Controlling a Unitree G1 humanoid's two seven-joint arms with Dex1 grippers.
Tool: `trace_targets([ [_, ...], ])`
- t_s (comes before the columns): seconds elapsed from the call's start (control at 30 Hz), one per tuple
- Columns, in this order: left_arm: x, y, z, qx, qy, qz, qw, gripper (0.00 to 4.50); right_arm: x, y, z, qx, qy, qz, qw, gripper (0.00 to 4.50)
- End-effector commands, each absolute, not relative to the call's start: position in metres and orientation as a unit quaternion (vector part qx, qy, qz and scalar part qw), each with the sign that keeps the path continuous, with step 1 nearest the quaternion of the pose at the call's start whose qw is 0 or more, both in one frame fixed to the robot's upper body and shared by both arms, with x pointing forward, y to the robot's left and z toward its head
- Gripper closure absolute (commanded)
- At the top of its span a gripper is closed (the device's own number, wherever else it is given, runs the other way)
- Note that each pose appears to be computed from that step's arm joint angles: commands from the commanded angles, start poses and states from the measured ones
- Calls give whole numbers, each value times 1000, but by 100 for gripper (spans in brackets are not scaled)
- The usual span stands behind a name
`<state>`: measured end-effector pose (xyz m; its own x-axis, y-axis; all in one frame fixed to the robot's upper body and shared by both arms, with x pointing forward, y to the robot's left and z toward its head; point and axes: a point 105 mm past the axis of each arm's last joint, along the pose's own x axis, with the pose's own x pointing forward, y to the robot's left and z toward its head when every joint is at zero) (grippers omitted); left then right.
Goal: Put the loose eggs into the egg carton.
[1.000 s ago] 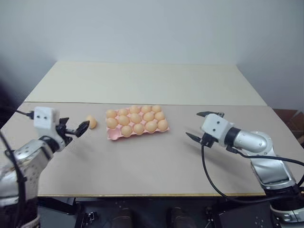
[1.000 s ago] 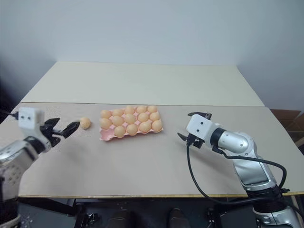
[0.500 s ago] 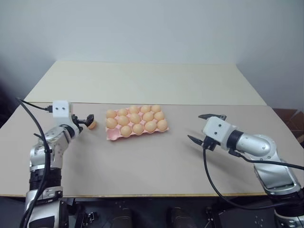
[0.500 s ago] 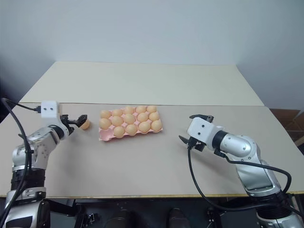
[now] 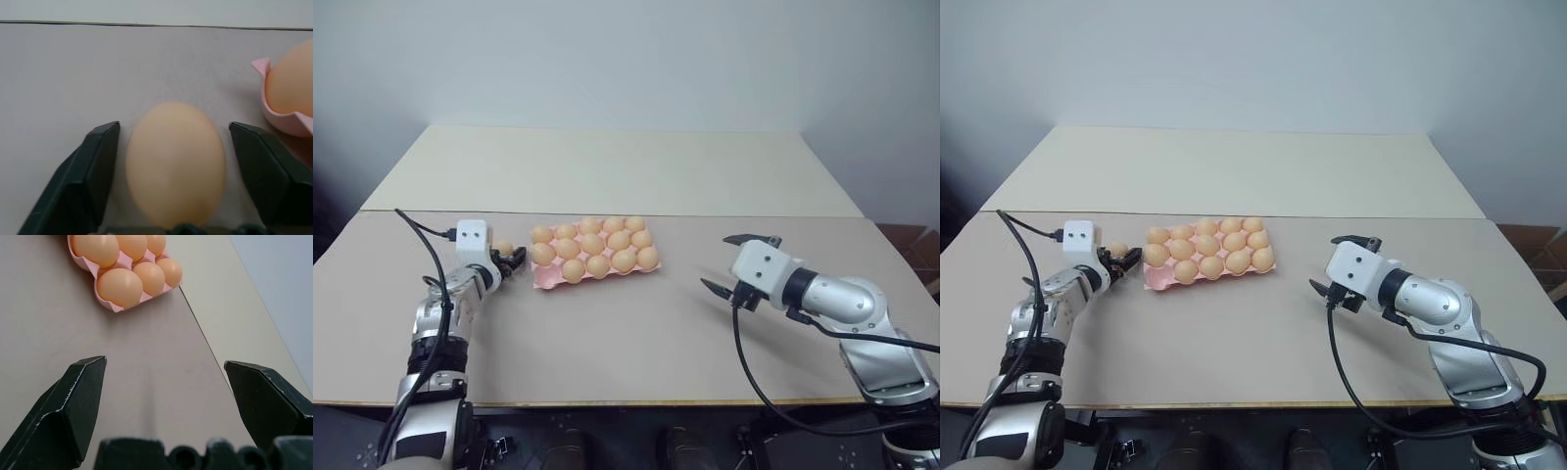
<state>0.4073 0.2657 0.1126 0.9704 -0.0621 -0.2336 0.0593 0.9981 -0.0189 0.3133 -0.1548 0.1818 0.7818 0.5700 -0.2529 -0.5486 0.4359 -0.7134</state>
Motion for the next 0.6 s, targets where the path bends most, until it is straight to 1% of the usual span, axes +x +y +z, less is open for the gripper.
trace_targets([
  [0.03,413,262,128,13,94,-38,995,222,313,-159,199,-428,-35,312,848,0],
  [0.1,412,262,127,27,97,-39,994,270,313,-158,199,-427,-35,312,848,0],
  [0.3,405,263,141,40,75,-44,995,270,313,-157,198,-429,-35,312,847,0],
  [0.37,397,262,155,45,53,-55,996,270,312,-158,198,-430,-34,311,847,0],
  [0.5,371,247,194,19,-9,-132,991,270,311,-159,197,-428,-33,310,848,0],
  [0.6,350,227,203,-1,-20,-221,975,270,310,-157,195,-426,-32,310,850,0],
])
